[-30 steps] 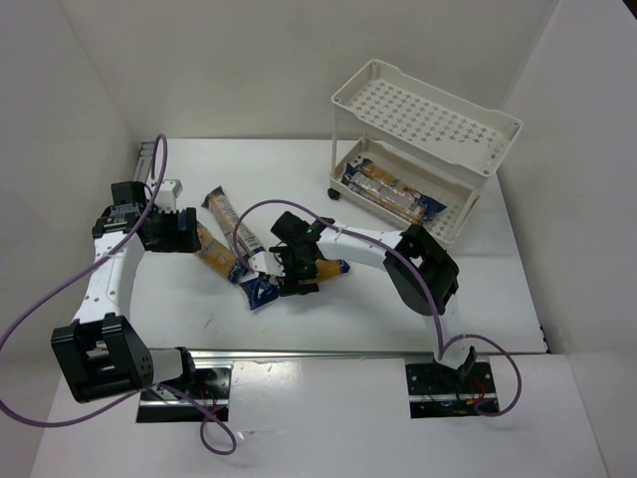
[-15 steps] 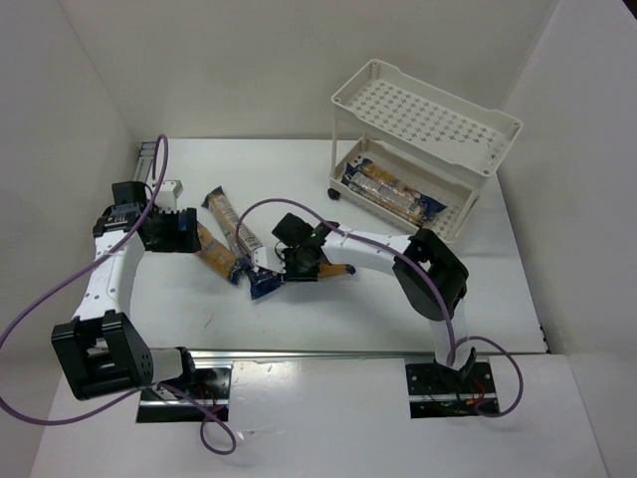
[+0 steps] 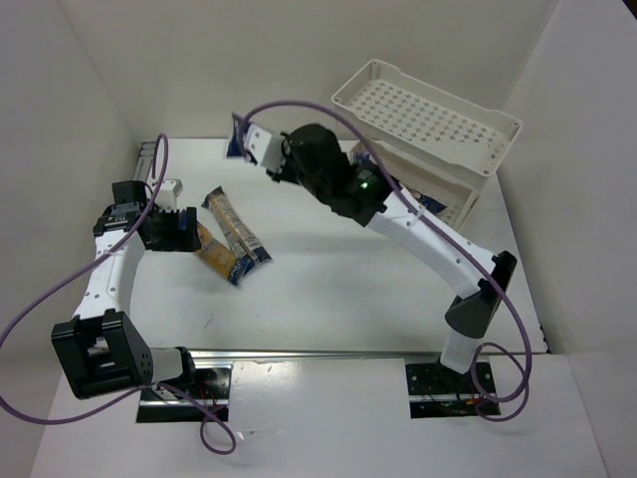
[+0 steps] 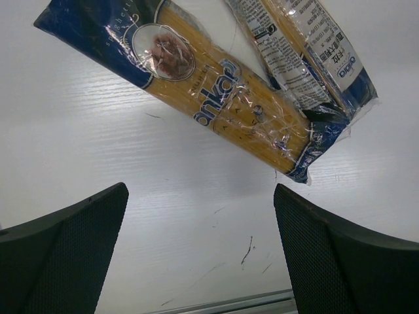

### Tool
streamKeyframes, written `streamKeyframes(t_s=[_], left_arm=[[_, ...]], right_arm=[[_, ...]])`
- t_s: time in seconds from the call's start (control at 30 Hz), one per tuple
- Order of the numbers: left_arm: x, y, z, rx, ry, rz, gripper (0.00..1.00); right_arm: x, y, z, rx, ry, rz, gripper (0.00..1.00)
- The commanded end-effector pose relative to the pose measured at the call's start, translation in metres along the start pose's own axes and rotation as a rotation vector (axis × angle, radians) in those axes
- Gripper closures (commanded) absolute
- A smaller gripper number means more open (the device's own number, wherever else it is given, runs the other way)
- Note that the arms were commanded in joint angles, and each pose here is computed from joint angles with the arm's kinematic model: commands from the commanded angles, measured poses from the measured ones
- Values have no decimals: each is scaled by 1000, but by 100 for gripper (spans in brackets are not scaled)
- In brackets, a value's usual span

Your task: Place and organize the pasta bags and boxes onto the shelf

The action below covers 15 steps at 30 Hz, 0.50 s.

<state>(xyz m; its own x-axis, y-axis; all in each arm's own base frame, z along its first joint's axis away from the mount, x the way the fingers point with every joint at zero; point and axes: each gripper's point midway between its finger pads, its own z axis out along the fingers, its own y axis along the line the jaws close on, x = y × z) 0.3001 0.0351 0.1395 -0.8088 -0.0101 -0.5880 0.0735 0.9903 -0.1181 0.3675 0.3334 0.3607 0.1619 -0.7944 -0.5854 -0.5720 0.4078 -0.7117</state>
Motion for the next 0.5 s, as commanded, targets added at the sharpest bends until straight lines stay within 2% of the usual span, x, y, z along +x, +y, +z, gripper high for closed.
streamKeyframes(t_s=[0.0, 0.1, 0.13, 0.23, 0.37, 0.47], left_arm=[[-17, 3, -5, -6, -51, 15, 1], [-17, 3, -5, -6, -51, 5, 1], [-18, 1, -4, 3, -53, 6, 1], [-19, 1, -7, 2, -61, 8, 1], [-19, -1, -7, 11, -63, 9, 1], [-23, -1, -8, 9, -72, 11, 1]], right_arm=[[-33, -148, -82, 507, -51, 41, 100], [-29, -222, -119, 702, -74, 106, 100], [-3, -246, -109, 754, 2, 93, 100], [53, -291, -111, 828, 118, 95, 100], [113, -306, -89, 815, 211, 108, 100], [139, -311, -81, 785, 221, 148, 100]])
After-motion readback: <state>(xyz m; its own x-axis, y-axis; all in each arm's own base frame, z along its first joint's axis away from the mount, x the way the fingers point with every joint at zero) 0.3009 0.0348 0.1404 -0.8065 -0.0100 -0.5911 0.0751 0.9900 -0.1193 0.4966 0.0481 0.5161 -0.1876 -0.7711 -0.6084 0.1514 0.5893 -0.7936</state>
